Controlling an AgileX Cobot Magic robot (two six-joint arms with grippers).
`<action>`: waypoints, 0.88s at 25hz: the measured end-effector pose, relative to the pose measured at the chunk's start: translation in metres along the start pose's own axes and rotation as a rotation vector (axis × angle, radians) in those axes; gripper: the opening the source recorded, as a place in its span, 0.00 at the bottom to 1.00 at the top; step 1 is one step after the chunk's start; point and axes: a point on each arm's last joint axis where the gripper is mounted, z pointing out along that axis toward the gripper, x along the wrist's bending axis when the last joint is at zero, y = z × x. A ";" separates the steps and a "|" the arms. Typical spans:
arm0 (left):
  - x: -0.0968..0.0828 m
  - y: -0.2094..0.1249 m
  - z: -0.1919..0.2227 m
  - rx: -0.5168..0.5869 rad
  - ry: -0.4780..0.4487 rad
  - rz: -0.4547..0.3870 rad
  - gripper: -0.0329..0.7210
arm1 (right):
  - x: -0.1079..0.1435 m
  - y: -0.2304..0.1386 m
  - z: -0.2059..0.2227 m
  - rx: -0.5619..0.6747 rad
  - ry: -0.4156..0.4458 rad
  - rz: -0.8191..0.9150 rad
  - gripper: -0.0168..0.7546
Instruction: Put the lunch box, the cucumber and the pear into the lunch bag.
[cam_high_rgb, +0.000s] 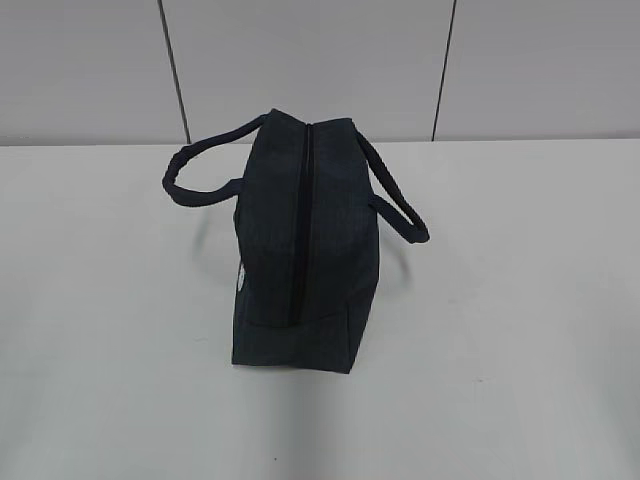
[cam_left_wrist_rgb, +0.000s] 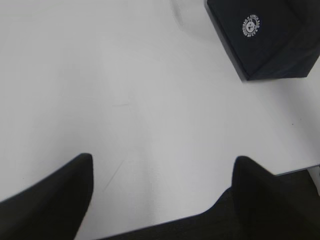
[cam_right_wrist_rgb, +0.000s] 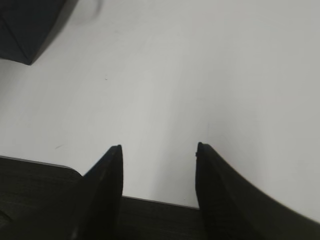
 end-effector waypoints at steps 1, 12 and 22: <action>0.000 0.000 0.000 0.000 0.000 0.000 0.79 | 0.000 0.000 0.000 0.000 0.000 0.000 0.48; 0.002 -0.003 -0.004 -0.029 0.156 -0.114 0.79 | -0.001 -0.001 -0.001 -0.002 -0.062 0.051 0.48; -0.001 -0.015 -0.020 -0.157 0.175 -0.121 0.79 | 0.002 -0.014 -0.017 -0.144 -0.108 0.069 0.48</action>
